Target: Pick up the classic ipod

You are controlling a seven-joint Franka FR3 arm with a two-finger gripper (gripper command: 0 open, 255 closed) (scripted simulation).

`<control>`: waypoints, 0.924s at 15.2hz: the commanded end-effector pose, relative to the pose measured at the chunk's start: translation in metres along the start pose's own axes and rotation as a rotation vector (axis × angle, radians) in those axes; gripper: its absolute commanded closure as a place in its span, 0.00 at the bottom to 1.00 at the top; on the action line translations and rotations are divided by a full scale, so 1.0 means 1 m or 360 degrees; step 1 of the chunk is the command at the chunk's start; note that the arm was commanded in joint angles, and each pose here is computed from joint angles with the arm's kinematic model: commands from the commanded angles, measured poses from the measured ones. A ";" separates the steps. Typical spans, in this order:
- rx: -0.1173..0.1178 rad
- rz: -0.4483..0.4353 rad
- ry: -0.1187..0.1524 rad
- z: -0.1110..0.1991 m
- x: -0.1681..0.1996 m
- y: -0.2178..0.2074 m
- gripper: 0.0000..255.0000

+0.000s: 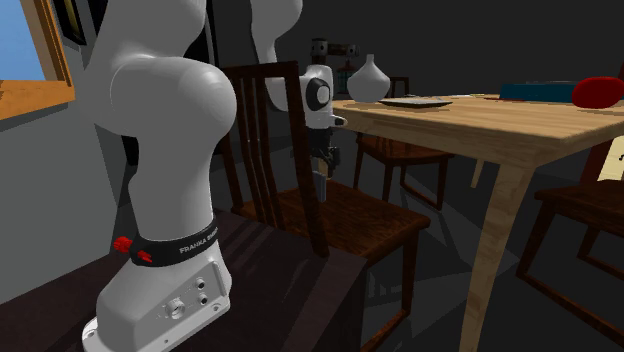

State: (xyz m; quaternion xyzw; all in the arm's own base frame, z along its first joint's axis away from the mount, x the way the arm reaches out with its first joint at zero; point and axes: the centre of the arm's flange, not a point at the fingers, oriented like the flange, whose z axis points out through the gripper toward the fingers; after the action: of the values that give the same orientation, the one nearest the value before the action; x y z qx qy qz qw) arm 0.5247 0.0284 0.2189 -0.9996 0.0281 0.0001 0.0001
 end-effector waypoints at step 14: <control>0.0000 0.0000 0.0001 0.025 0.000 0.000 1.00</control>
State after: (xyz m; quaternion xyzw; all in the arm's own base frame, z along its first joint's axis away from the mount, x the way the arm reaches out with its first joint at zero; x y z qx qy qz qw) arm 0.5251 0.0286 0.1938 -0.9996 0.0279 -0.0003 0.0002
